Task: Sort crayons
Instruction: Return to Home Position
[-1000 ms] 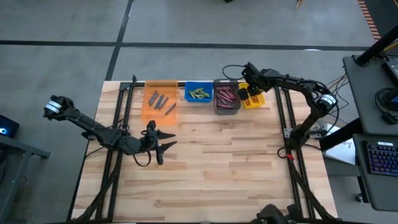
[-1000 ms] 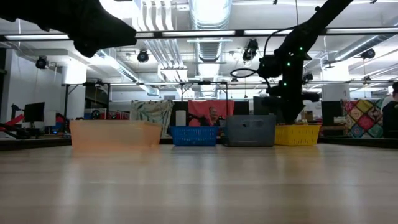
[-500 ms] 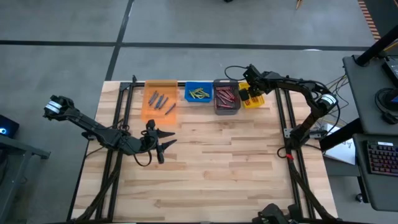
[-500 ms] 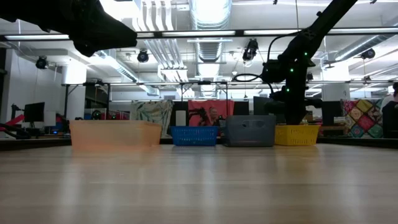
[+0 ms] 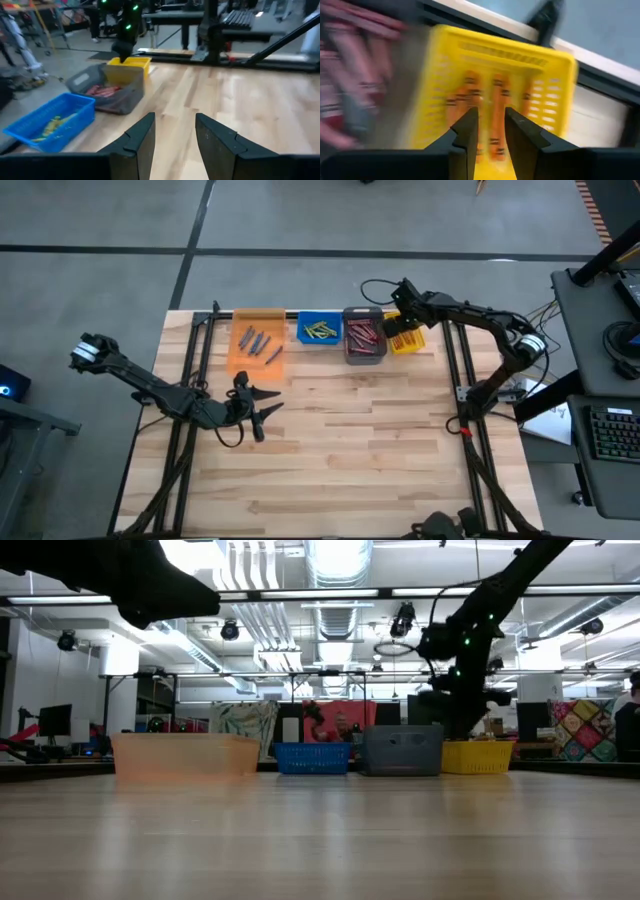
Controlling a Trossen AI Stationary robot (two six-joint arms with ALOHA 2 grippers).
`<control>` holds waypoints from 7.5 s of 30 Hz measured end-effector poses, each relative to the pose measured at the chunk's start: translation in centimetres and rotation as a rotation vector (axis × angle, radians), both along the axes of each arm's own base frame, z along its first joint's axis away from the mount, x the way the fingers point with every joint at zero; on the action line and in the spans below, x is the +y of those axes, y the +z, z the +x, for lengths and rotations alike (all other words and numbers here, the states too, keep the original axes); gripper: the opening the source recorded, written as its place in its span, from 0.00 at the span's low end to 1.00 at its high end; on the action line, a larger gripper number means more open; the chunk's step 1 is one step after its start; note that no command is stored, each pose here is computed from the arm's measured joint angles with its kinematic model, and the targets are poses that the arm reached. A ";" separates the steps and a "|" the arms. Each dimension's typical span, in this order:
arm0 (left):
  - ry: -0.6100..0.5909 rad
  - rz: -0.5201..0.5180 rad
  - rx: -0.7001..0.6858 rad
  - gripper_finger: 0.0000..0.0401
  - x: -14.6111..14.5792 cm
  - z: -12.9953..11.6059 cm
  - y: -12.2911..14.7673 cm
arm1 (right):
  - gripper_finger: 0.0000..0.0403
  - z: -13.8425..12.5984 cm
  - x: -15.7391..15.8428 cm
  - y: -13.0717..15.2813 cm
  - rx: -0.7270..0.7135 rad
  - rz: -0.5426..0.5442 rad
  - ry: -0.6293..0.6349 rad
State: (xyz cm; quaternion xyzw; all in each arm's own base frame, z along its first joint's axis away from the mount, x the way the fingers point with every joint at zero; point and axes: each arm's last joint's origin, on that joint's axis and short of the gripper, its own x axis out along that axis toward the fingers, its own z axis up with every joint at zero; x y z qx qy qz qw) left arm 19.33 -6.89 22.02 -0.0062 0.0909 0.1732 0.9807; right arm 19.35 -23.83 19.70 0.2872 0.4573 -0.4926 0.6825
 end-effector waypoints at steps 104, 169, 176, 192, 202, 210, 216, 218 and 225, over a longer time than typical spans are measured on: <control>-0.052 0.046 -0.331 0.00 7.8 -8.7 -3.6 | 0.13 -8.6 19.8 -1.0 -0.989 -0.461 0.824; -0.054 0.037 -0.149 0.00 7.8 -8.6 -5.5 | 0.13 -9.9 22.4 -2.0 -0.947 -0.863 0.735; -0.075 0.033 -0.413 0.00 7.5 -10.0 -3.2 | 0.13 -9.9 22.9 -2.1 -0.966 -0.837 0.786; -0.096 0.025 -0.389 0.00 7.2 -9.6 -3.1 | 0.13 -9.8 22.9 -2.4 -0.944 -0.815 0.811; -0.097 0.025 -0.340 0.00 7.2 -9.1 -3.5 | 0.13 -9.7 22.9 -2.5 -0.940 -0.812 0.813; -0.097 0.025 -0.305 0.00 7.2 -8.9 -3.8 | 0.13 -9.7 22.9 -2.5 -0.939 -0.812 0.813; -0.098 0.025 -0.280 0.00 7.2 -8.7 -4.0 | 0.13 -9.7 22.9 -2.5 -0.938 -0.811 0.813; -0.098 0.025 -0.272 0.00 7.2 -8.6 -4.0 | 0.13 -9.7 22.9 -2.5 -0.938 -0.811 0.813; -0.098 0.025 -0.248 0.00 7.2 -8.4 -4.2 | 0.13 -9.7 22.9 -2.5 -0.938 -0.811 0.813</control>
